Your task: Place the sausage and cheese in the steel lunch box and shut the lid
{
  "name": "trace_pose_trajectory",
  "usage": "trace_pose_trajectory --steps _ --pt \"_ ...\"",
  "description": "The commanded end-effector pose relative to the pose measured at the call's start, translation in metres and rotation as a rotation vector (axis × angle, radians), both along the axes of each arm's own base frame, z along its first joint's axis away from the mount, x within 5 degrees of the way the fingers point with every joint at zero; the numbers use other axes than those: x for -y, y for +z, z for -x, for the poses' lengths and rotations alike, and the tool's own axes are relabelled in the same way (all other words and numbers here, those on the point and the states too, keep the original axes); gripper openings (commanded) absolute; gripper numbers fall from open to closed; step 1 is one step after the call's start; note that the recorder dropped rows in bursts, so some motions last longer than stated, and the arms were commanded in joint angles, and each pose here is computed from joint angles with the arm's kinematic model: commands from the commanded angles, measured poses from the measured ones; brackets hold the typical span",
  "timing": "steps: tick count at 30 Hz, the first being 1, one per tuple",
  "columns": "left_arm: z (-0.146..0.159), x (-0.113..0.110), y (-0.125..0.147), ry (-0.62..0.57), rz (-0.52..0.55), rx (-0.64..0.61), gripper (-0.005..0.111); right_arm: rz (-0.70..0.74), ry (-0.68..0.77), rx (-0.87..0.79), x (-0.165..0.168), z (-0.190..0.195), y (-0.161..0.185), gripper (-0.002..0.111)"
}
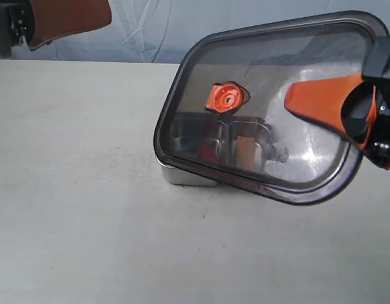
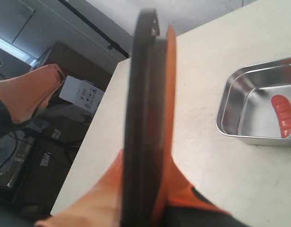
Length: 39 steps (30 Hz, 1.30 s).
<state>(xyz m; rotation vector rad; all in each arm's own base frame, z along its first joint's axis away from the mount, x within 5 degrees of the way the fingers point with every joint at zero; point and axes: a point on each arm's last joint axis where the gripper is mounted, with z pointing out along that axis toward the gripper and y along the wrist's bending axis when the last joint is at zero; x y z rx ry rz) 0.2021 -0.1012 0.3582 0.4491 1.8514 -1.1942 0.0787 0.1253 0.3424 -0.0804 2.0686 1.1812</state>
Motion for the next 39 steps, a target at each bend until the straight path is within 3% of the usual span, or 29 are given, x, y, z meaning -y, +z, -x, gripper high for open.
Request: trace_pose_trajectory --steps 1,6,11,13,16,22,35,39 --pt "-0.007 -0.006 -0.009 0.046 -0.048 -0.016 0.000 0.005 0.024 0.051 0.000 0.001 0.011 -0.001" --pt "-0.019 -0.009 -0.022 0.045 -0.010 -0.093 0.004 0.044 0.031 0.094 -0.009 -0.005 0.028 -0.001" --pt "-0.027 -0.007 -0.032 0.029 0.000 -0.142 0.031 0.226 0.032 0.047 -0.025 -0.015 0.033 -0.001" --pt "-0.030 -0.006 -0.033 0.033 0.015 -0.153 0.043 0.245 0.083 0.043 -0.034 -0.015 0.036 -0.001" --pt "-0.032 -0.006 -0.035 0.033 0.021 -0.166 0.052 0.241 0.097 0.048 -0.041 -0.017 0.043 -0.001" --pt "-0.035 -0.004 -0.042 0.001 0.021 -0.197 0.052 0.298 0.051 0.021 -0.033 -0.028 0.043 -0.001" --pt "-0.027 0.002 -0.036 -0.120 0.107 -0.218 0.052 0.444 0.143 -0.176 0.001 -0.076 0.014 -0.001" --pt "-0.027 0.001 -0.036 -0.116 0.098 -0.218 0.052 0.390 0.254 -0.086 0.003 -0.091 0.015 -0.001"
